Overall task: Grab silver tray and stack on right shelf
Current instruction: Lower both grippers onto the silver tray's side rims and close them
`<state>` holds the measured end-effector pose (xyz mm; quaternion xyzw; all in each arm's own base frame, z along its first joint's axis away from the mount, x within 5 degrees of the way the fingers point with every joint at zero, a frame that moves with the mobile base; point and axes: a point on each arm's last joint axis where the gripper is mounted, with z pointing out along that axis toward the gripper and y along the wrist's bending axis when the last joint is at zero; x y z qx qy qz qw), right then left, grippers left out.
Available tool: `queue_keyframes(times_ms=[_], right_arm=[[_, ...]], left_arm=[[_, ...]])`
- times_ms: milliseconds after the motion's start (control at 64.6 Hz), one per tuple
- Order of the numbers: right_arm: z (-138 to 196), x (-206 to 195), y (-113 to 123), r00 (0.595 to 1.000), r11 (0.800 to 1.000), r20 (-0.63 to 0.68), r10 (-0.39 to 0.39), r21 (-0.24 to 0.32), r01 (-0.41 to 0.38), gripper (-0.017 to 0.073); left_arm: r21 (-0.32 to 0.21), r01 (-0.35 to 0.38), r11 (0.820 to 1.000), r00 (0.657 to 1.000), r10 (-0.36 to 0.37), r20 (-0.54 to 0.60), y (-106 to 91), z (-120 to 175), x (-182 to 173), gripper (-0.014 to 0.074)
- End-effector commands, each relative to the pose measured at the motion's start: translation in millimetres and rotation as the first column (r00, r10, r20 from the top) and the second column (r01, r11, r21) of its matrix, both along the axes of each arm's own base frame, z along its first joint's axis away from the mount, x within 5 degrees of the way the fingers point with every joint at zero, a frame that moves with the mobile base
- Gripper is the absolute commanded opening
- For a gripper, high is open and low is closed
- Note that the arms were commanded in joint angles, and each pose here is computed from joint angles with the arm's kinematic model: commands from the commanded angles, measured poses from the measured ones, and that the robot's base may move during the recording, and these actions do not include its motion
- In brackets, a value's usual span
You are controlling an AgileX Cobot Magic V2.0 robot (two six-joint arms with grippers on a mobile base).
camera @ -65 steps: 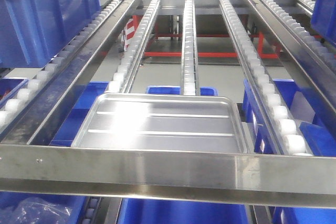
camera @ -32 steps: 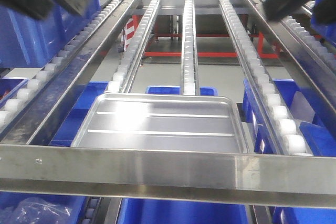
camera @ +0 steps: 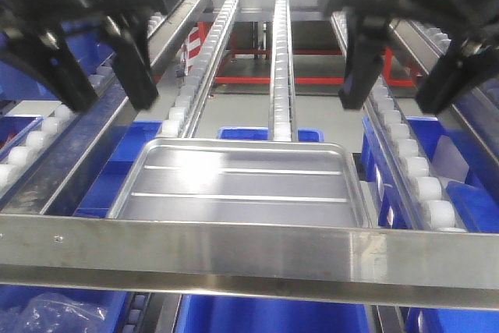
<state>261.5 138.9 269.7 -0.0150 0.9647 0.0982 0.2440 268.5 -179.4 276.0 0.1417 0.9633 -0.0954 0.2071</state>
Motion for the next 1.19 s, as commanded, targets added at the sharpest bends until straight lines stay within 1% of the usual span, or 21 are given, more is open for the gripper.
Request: queue_keyframes(times_ms=[0, 77, 108, 217, 325, 372, 496, 557, 635, 759, 883, 1007, 1177], right_arm=[[10, 11, 1, 0.997, 0.999, 0.069, -0.044, 0.034, 0.042, 0.054], [0, 17, 4, 0.998, 0.999, 0.055, -0.044, 0.025, 0.043, 0.054], [-4, 19, 6, 0.998, 0.999, 0.05, -0.043, 0.022, 0.042, 0.054], [-18, 27, 10, 0.999, 0.999, 0.028, -0.039, 0.01, 0.039, 0.054], [-27, 32, 13, 0.999, 0.999, 0.021, -0.036, 0.006, 0.036, 0.054], [-31, 34, 14, 0.999, 0.999, 0.02, -0.034, 0.005, 0.034, 0.054], [-40, 38, 16, 0.999, 0.999, 0.009, -0.032, -0.001, 0.032, 0.054], [-45, 40, 17, 1.0, 1.0, 0.003, -0.031, -0.004, 0.031, 0.054], [-48, 41, 18, 1.0, 1.0, 0.001, -0.027, -0.012, 0.027, 0.054], [-50, 43, 18, 1.0, 1.0, 0.011, -0.016, -0.024, 0.017, 0.054], [-51, 44, 17, 1.0, 0.999, 0.017, -0.006, -0.043, 0.007, 0.054], [-51, 47, 13, 0.999, 0.999, 0.027, -0.019, -0.037, 0.02, 0.054], [-50, 50, 7, 0.999, 0.999, 0.033, -0.038, -0.033, 0.039, 0.054]], left_arm=[[-0.033, -0.022, 0.999, 0.999, 0.023, 0.034, -6.2, 9, 6, 0.0296], [-0.02, -0.049, 0.999, 0.999, 0.049, 0.016, -9.5, -3, 13, 0.0296], [-0.012, -0.047, 0.999, 0.999, 0.047, 0.017, -10.9, -7, 16, 0.0296], [-0.013, -0.045, 0.999, 0.999, 0.045, 0.017, -15.9, -19, 23, 0.0296], [-0.001, -0.041, 0.999, 0.999, 0.041, 0.016, -19.1, -30, 29, 0.0296], [0.013, -0.05, 0.999, 0.999, 0.05, 0.015, -19.3, -35, 31, 0.0296], [0.077, -0.078, 0.994, 0.996, 0.075, 0.048, -15.5, -42, 38, 0.0296], [0.09, -0.099, 0.991, 0.994, 0.094, 0.059, -14.1, -44, 39, 0.0296], [0.085, -0.121, 0.989, 0.991, 0.115, 0.07, -14.0, -45, 41, 0.0296], [0.067, -0.118, 0.991, 0.99, 0.112, 0.08, -17.3, -50, 45, 0.0296], [0.084, -0.116, 0.99, 0.992, 0.111, 0.057, -19.3, -61, 48, 0.0296], [0.096, -0.116, 0.989, 0.993, 0.112, 0.042, -20.4, -69, 49, 0.0296], [0.095, -0.115, 0.989, 0.993, 0.111, 0.045, -20.5, -69, 49, 0.0296]])
